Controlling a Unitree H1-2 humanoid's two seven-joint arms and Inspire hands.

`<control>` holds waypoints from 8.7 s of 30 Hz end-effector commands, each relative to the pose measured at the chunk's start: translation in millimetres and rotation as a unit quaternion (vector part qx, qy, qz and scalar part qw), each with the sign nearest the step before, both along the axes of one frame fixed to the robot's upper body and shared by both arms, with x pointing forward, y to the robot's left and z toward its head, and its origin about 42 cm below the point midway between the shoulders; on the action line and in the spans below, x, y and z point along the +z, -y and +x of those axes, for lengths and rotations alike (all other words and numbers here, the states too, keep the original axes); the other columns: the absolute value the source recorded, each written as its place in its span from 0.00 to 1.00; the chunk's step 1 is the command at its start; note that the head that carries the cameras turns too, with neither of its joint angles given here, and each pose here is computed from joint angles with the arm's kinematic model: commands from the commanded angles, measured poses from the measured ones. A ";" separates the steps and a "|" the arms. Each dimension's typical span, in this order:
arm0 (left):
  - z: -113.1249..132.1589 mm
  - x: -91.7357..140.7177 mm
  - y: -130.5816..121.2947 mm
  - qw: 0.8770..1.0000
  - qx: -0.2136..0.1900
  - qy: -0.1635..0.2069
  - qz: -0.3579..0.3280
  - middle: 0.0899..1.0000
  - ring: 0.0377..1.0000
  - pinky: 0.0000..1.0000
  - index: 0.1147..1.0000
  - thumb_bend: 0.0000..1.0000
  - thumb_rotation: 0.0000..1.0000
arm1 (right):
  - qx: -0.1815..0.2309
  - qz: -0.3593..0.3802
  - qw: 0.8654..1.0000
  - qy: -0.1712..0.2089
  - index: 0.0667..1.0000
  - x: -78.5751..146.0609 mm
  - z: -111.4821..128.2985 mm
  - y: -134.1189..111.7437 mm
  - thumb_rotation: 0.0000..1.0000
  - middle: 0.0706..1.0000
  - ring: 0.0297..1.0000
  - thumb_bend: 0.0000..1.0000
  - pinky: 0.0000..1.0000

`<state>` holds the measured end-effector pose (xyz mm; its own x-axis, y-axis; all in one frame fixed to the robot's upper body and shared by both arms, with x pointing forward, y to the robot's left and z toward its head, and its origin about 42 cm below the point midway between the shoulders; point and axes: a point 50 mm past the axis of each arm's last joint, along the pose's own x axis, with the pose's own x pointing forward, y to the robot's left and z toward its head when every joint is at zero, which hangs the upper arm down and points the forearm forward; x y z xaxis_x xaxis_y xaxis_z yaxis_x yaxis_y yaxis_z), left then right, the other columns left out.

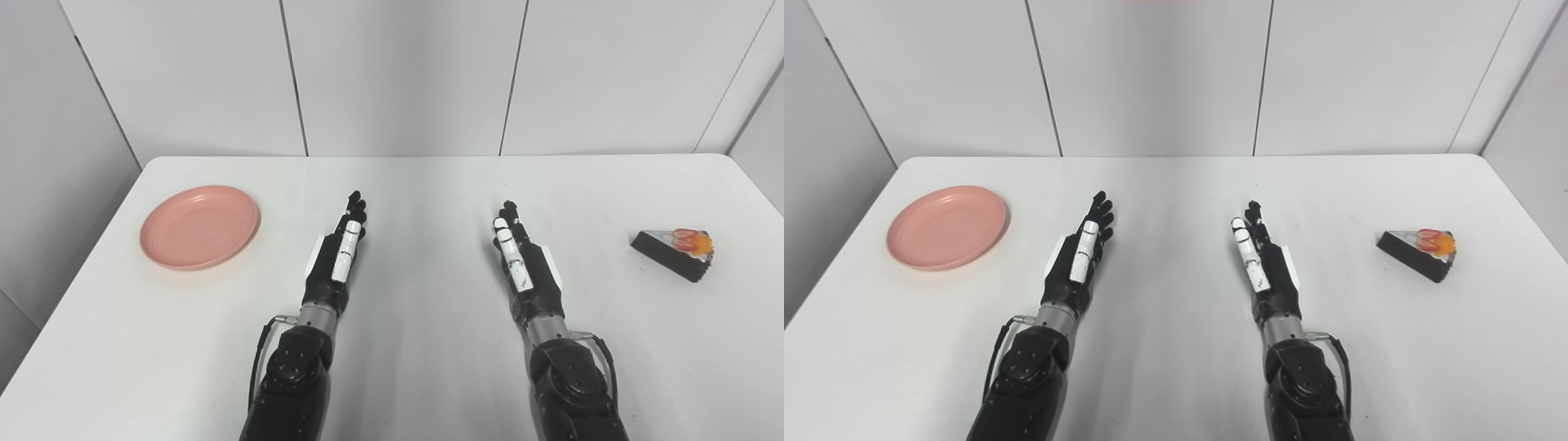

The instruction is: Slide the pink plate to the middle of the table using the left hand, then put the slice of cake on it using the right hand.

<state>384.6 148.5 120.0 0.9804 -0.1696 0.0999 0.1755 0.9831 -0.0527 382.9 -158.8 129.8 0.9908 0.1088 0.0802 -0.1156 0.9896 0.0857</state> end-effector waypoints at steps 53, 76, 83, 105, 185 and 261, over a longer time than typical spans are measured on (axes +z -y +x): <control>56.4 63.7 -27.6 0.961 0.191 0.197 -0.003 0.97 0.97 0.98 0.97 0.67 1.00 | 0.020 -0.025 0.999 0.040 1.00 1.6 1.0 31.7 0.85 1.00 1.00 0.51 1.00; 80.1 105.8 -168.8 0.930 0.318 0.184 -0.004 0.73 0.75 0.79 0.72 0.76 1.00 | 0.022 -0.016 0.999 0.042 1.00 2.5 0.7 31.4 0.86 1.00 1.00 0.48 1.00; 78.5 108.6 -204.1 0.926 0.336 0.171 -0.003 0.71 0.73 0.80 0.71 0.73 1.00 | 0.024 -0.018 0.999 0.037 1.00 1.8 2.1 32.4 0.86 1.00 1.00 0.54 1.00; 63.2 93.6 -287.8 0.917 0.382 0.115 -0.001 0.74 0.76 0.73 0.72 0.54 1.00 | 0.020 -0.008 0.999 0.041 1.00 4.1 -0.8 35.7 0.83 1.00 1.00 0.49 1.00; 94.2 43.9 -160.3 0.984 0.143 -0.036 -0.096 0.79 0.81 0.78 0.78 0.60 1.00 | 0.020 -0.004 0.999 0.042 1.00 14.5 -4.0 31.1 0.80 1.00 1.00 0.49 1.00; 27.5 27.6 -40.2 0.997 -0.028 -0.022 -0.068 0.93 0.96 0.98 0.91 0.59 1.00 | 0.014 0.013 0.999 0.037 1.00 33.3 0.7 -40.3 0.76 1.00 0.98 0.58 1.00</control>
<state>404.7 195.4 131.7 0.9824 -0.1861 0.0159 0.1851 0.9591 -0.2144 374.5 -127.9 137.3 0.9891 0.1269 0.0743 -0.1335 0.9866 0.0934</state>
